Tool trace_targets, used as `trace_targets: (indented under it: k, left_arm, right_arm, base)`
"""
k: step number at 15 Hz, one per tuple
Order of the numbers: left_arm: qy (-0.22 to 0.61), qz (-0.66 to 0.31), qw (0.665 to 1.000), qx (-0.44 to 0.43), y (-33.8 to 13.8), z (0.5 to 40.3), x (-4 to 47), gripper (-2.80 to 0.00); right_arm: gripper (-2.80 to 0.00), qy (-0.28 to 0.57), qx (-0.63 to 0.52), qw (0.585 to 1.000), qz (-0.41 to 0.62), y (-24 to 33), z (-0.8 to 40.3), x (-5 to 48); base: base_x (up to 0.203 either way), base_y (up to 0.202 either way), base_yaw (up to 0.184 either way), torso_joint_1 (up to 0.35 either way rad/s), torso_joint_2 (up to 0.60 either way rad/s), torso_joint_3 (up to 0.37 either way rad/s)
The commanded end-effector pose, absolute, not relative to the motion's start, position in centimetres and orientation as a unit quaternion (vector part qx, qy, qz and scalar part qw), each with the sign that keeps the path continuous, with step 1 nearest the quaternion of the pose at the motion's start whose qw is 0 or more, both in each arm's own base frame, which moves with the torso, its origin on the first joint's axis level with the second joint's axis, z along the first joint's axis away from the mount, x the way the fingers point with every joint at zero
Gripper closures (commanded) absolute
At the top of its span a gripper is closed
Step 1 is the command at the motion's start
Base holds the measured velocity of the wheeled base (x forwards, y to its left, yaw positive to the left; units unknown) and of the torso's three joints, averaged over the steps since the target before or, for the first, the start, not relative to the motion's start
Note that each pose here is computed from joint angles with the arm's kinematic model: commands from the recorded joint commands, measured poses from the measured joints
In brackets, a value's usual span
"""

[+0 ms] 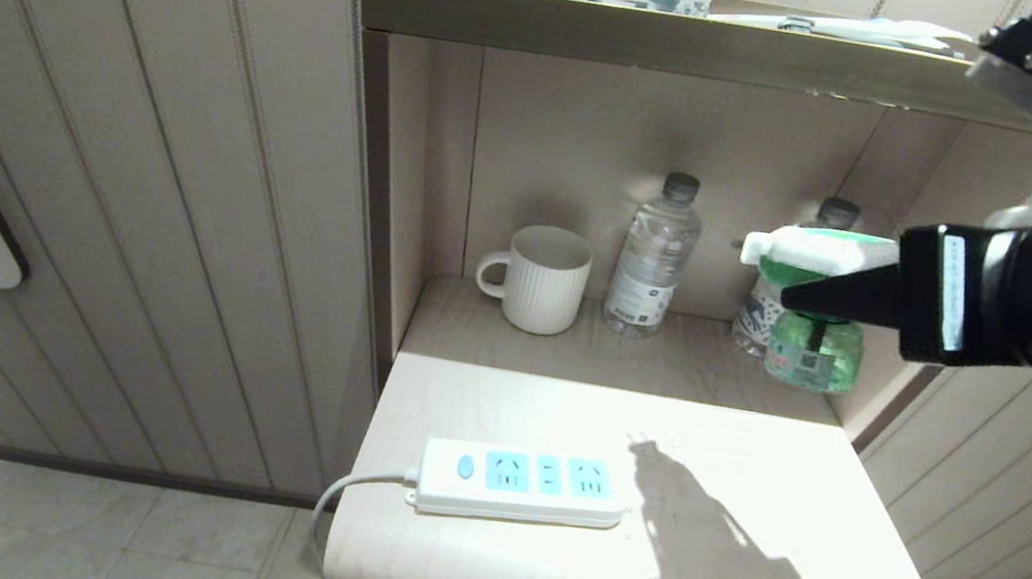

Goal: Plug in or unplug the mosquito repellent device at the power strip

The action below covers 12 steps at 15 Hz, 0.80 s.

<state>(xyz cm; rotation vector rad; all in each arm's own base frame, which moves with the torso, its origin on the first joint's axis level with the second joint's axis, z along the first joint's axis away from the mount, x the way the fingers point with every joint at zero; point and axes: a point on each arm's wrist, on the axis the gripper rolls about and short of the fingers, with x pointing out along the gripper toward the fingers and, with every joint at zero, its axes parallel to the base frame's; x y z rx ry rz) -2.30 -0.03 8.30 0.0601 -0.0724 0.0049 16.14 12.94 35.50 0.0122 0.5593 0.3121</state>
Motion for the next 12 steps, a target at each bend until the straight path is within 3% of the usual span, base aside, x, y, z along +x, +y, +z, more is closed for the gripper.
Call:
trace_targets:
  k: [1, 4, 12]
  left_arm:
    - [-0.037, 0.003, 0.999, 0.030, 0.0, 8.3, -2.3, 0.00]
    - [-0.037, 0.003, 0.999, 0.030, 0.0, 8.3, -2.3, 0.00]
    - [-0.037, 0.003, 0.999, 0.030, 0.0, 8.3, -2.3, 0.00]
  right_arm:
    - [0.00, 0.376, -0.050, 0.912, 0.155, 15.3, 34.8, 17.7]
    - [0.00, 0.434, -0.108, 0.878, 0.170, 18.1, 32.2, 19.5]
    - [0.00, 0.429, -0.139, 0.874, 0.180, 18.9, 31.6, 20.3]
  base:
    - [0.000, 0.000, 0.000, 0.000, 0.00, 0.000]
    - [0.000, 0.000, 0.000, 0.000, 0.00, 0.000]
    - [0.000, 0.000, 0.000, 0.000, 0.00, 0.000]
